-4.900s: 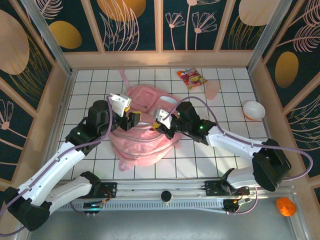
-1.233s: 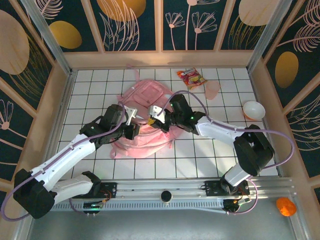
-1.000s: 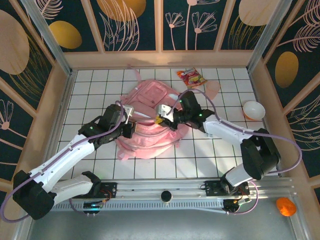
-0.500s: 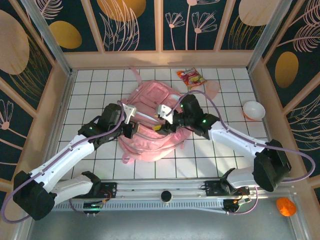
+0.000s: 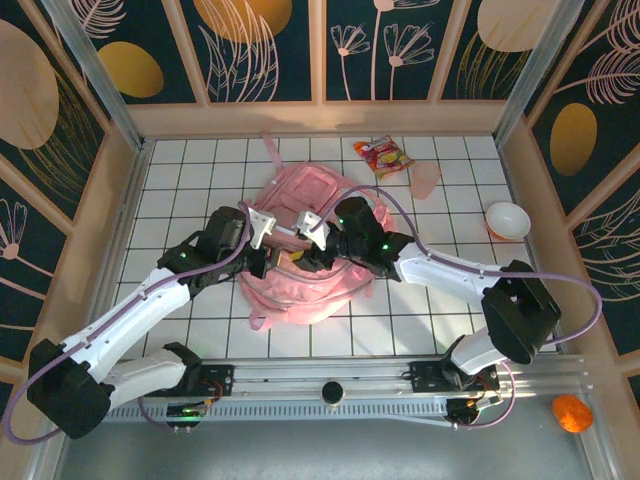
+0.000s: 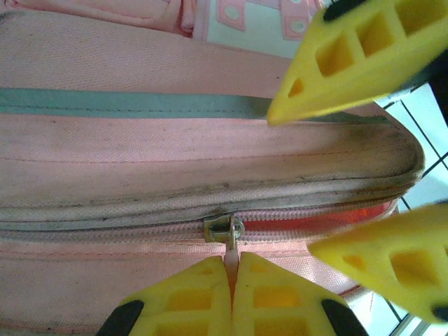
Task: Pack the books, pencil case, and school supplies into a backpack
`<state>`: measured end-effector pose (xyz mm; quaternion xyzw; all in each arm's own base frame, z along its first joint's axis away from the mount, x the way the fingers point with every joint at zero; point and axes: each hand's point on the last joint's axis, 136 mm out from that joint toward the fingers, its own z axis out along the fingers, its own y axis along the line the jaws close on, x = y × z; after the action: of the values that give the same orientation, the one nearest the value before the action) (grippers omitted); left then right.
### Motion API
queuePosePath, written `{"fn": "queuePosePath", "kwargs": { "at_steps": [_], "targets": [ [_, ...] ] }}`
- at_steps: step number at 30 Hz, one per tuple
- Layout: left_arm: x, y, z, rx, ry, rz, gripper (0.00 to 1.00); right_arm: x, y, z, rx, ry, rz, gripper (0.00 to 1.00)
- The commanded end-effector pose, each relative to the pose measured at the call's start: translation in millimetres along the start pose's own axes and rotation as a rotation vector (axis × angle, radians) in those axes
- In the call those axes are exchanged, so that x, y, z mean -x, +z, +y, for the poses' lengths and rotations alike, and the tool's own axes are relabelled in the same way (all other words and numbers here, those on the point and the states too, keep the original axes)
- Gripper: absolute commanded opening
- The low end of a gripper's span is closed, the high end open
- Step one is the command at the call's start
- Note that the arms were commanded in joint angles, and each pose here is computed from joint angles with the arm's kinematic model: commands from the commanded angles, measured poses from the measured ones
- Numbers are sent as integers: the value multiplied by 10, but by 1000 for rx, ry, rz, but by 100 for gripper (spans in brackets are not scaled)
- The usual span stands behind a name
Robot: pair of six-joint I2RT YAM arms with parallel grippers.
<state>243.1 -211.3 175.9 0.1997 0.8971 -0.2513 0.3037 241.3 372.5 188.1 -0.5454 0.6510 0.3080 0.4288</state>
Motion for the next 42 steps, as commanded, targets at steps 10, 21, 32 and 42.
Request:
{"fn": "queuePosePath", "kwargs": {
  "at_steps": [10,21,32,42],
  "targets": [
    [307,-182,548,330,-15,-82,0,14,-560,382,145,-180,-44,0],
    [542,-220,809,408,68,-152,1,-104,-1027,420,262,-339,-90,0],
    [772,88,748,311,386,-194,13,8,-1039,465,302,-384,-147,0],
    [781,-125,527,259,655,-185,64,72,-1061,350,253,-394,-163,0]
  ]
}}
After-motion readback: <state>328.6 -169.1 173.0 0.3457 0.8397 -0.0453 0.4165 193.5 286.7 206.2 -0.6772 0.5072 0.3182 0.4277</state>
